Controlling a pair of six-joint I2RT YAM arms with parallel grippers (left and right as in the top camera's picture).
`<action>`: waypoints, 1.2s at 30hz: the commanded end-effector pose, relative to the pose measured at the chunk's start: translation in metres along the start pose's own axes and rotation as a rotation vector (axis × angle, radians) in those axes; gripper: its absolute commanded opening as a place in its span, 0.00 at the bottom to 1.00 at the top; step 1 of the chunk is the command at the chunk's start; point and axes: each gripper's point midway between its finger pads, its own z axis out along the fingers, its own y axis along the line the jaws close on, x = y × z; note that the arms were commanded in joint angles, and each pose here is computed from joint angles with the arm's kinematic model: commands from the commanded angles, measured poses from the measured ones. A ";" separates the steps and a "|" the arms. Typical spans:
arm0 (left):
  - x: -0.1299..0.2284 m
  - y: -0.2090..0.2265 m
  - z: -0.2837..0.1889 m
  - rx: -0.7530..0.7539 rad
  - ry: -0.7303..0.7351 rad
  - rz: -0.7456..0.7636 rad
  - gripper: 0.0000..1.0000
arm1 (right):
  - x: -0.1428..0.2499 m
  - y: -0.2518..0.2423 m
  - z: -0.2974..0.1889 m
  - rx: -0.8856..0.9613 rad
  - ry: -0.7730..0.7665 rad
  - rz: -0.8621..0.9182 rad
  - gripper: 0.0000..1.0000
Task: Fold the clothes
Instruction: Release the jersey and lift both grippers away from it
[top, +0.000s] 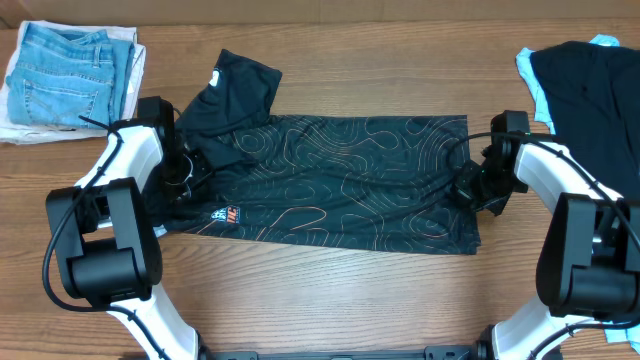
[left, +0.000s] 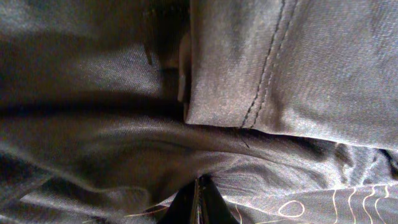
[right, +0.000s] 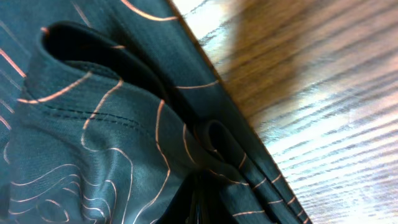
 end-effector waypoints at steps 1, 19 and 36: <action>-0.003 0.021 0.016 -0.089 0.005 -0.013 0.05 | 0.000 -0.011 0.004 0.055 -0.005 0.044 0.04; -0.047 0.003 -0.037 -0.021 -0.129 -0.039 0.09 | -0.019 -0.035 -0.017 0.227 -0.102 0.144 0.04; -0.080 -0.113 -0.150 0.263 -0.349 0.197 1.00 | -0.088 0.049 -0.115 -0.029 -0.299 -0.039 1.00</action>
